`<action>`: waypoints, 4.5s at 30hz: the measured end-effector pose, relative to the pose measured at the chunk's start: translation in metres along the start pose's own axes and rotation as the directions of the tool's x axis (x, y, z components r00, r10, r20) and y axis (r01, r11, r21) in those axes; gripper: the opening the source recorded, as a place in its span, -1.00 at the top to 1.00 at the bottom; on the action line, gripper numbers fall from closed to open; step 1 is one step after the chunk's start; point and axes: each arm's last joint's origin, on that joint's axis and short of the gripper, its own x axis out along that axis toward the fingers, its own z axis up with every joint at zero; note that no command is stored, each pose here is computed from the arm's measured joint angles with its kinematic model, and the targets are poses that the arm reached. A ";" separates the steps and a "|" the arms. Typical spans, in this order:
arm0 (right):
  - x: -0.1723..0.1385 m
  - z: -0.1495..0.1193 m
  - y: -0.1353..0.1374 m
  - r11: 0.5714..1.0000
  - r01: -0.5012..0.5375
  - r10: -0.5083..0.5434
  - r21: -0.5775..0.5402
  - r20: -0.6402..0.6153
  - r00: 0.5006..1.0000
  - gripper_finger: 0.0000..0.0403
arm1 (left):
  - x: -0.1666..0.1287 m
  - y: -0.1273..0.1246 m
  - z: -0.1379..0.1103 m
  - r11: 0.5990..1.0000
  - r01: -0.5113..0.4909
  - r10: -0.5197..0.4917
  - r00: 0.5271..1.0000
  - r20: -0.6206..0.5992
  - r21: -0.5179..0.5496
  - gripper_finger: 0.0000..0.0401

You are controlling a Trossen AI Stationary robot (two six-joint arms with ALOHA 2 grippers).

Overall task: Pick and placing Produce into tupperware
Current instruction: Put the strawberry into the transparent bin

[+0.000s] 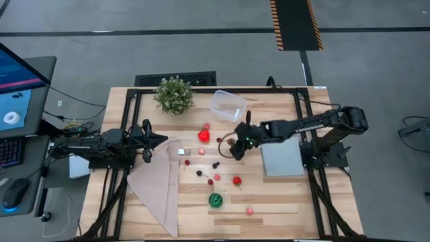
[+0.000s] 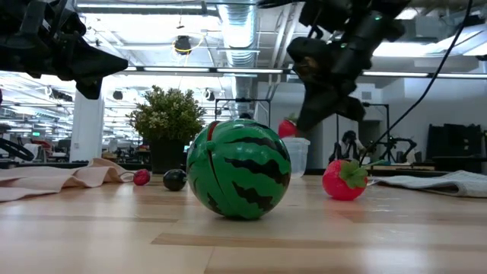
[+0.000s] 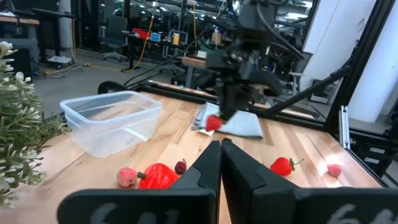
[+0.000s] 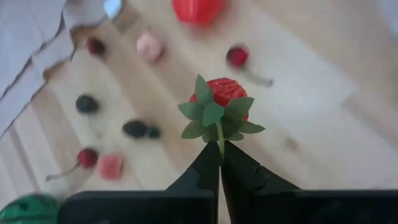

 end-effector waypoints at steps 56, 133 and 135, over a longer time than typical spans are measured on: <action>-0.021 0.032 -0.012 0.998 0.049 -0.047 0.026 -0.084 0.995 0.74 | 0.000 0.000 0.000 1.000 0.001 -0.001 1.000 0.000 0.000 1.00; 0.032 -0.112 0.105 0.990 -0.003 0.053 0.141 -0.347 0.936 0.71 | 0.000 0.000 0.001 1.000 -0.011 0.011 1.000 0.008 -0.012 1.00; 0.033 -0.110 0.104 0.992 -0.007 0.052 0.129 -0.345 0.937 0.86 | 0.000 0.000 0.001 1.000 -0.011 0.011 1.000 0.008 -0.012 1.00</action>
